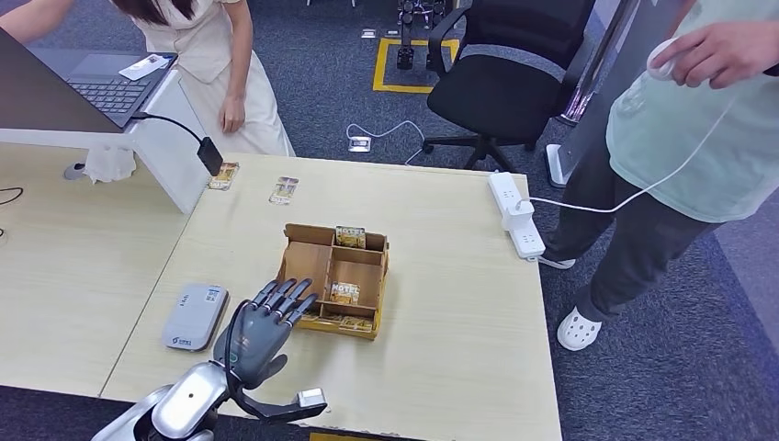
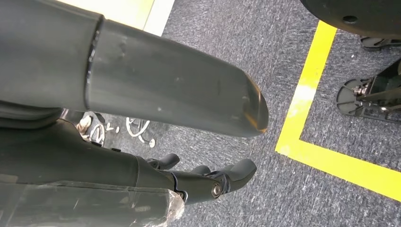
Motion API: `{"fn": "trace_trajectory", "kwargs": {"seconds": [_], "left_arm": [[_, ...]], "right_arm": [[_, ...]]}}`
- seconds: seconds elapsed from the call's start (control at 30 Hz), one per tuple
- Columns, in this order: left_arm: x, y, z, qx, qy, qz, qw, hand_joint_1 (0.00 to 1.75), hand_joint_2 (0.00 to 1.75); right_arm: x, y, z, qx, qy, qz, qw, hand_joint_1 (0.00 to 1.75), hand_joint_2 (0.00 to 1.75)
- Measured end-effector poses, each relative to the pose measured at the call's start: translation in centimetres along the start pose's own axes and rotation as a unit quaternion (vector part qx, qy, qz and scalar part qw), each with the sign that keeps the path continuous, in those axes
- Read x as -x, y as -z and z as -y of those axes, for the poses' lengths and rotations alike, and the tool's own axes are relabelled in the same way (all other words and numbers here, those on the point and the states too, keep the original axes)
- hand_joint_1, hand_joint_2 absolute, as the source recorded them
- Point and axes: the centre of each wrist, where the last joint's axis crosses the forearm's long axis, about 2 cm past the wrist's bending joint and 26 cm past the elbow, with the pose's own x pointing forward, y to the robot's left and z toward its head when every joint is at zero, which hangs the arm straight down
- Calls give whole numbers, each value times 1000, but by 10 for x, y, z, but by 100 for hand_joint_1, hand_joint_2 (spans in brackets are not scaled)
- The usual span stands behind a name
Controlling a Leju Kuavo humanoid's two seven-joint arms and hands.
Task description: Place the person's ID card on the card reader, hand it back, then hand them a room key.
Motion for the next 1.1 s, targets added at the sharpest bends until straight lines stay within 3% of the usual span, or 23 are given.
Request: {"fn": "trace_trajectory", "kwargs": {"seconds": [1.1], "left_arm": [[-1, 5, 12, 23, 11, -22, 999, 0, 175]], "right_arm": [[-6, -3, 4, 3, 7, 7, 1000, 0, 0]]}}
